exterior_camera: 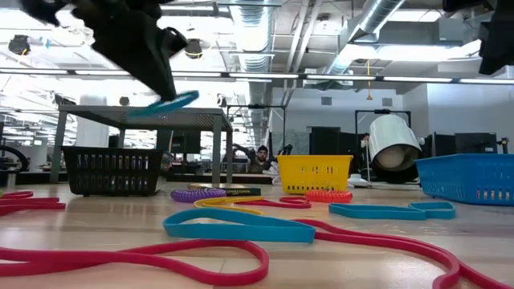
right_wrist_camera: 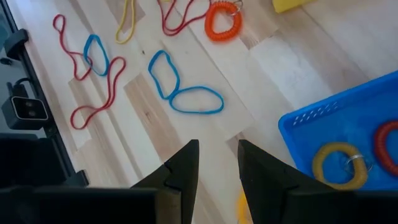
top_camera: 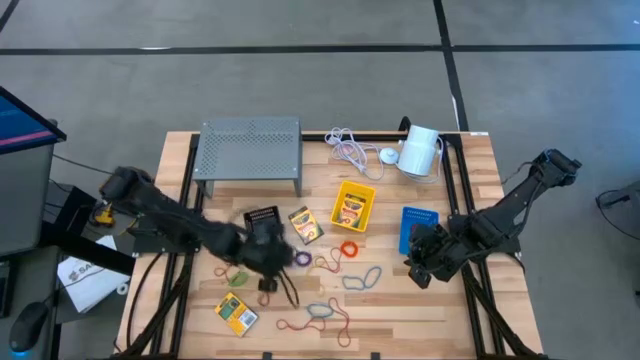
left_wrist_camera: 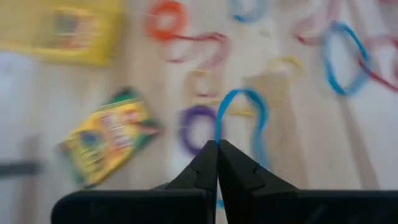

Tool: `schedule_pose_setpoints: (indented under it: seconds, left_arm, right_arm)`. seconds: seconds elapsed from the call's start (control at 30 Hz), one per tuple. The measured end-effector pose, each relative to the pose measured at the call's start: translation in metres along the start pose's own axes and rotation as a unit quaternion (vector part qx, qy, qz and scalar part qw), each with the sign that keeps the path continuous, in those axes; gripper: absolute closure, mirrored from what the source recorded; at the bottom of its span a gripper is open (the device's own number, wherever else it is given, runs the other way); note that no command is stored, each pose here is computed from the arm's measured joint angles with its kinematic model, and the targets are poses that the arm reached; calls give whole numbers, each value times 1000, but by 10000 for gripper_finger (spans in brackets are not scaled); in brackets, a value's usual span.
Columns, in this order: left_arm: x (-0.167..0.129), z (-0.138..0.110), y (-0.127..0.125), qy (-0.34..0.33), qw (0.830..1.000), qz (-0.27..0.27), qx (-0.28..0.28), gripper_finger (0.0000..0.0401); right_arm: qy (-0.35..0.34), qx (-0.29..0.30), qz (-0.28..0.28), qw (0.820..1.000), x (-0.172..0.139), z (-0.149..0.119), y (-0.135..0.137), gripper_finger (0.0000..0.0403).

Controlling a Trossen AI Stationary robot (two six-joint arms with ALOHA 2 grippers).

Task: Pick & Place Office Desk Supplies
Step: Put the blue rubber band into the black bin

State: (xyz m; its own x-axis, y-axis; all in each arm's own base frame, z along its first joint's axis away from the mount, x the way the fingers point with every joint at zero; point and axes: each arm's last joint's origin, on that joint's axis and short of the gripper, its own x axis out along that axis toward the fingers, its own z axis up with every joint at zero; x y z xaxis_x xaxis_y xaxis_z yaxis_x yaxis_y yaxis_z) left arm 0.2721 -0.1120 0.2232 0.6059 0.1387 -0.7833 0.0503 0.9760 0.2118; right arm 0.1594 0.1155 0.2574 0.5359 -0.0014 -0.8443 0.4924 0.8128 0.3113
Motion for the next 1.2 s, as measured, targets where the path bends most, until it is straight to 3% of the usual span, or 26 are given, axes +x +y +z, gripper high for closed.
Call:
schedule_pose_setpoints:
  seconds: [0.27, 0.57, 0.9, 1.2]
  left_arm:
    - [-46, -46, 59, -73, 984, 25, -162, 401]
    - [-34, -88, 91, -39, 962, 14, -270, 401]
    - [-13, -96, 97, 27, 954, -3, -299, 401]
    - [8, -103, 102, 92, 942, 10, -323, 401]
  right_arm:
    - [-9, -18, -1, 1000, -2, 8, -5, 296]
    - [-51, -28, -14, 998, -7, 31, -20, 296]
    - [-70, -92, -82, 990, -1, 64, -48, 296]
    - [-80, -79, -116, 987, 1, 80, -64, 296]
